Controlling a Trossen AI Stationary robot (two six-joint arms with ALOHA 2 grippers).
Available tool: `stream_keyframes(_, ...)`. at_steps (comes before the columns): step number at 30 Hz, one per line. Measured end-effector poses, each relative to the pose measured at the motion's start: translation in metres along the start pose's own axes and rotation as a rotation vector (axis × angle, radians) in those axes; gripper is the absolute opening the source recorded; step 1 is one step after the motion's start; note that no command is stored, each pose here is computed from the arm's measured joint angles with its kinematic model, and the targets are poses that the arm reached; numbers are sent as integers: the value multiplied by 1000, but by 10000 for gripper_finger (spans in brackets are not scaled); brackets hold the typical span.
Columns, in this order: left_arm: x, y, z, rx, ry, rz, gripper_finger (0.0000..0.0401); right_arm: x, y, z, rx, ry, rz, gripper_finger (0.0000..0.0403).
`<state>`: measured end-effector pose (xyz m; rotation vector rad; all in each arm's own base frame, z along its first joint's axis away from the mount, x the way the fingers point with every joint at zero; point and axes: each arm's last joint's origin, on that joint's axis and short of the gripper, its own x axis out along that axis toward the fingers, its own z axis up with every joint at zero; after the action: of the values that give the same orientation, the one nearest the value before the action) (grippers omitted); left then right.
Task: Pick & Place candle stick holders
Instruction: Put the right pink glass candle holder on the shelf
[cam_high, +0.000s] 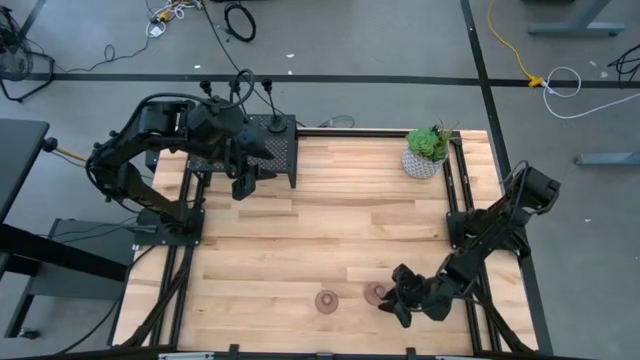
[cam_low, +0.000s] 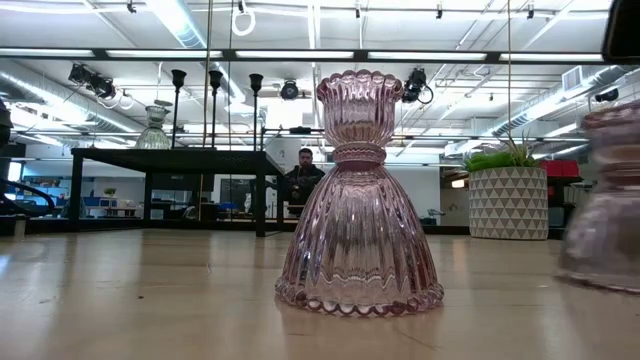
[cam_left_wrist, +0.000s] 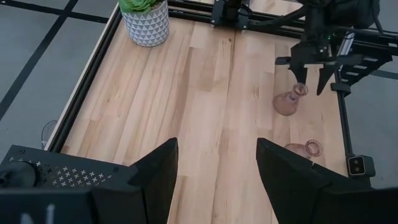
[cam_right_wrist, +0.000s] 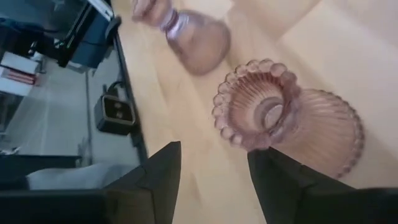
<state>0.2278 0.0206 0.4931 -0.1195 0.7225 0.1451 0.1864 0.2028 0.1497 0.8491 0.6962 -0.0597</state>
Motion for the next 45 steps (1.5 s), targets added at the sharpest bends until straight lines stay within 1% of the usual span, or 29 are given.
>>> stream_keyframes(4,0,0,0,0,0,0,220,2,-5,4,-39,-28,-47,187)
stream_keyframes(13,0,0,0,-1,0,0,220,7,-10,16,-80,-90,-102,180)
stream_keyframes(17,0,0,0,-1,0,0,220,9,-15,20,-85,-89,-142,180)
stream_keyframes(22,0,1,0,0,-2,20,220,11,-16,27,-75,-132,-158,180)
stream_keyframes(26,0,1,0,2,-2,26,220,12,-9,34,-119,-147,-146,180)
stream_keyframes(28,0,1,0,5,-2,26,220,13,-8,37,-157,-164,-155,180)
stream_keyframes(31,0,1,0,5,-2,26,220,14,-7,43,-182,-192,-169,180)
stream_keyframes(34,0,1,0,5,-2,26,220,16,-8,47,-197,-188,-173,180)
stream_keyframes(37,0,1,0,6,-2,26,220,17,-6,50,-200,-182,-142,180)
stream_keyframes(40,0,1,0,7,-2,26,220,18,-6,51,-217,-181,-143,180)
stream_keyframes(43,0,1,0,8,-2,26,220,18,-9,53,-224,-200,-174,180)
stream_keyframes(45,0,1,0,8,-2,26,220,18,-13,55,-206,-211,-203,180)
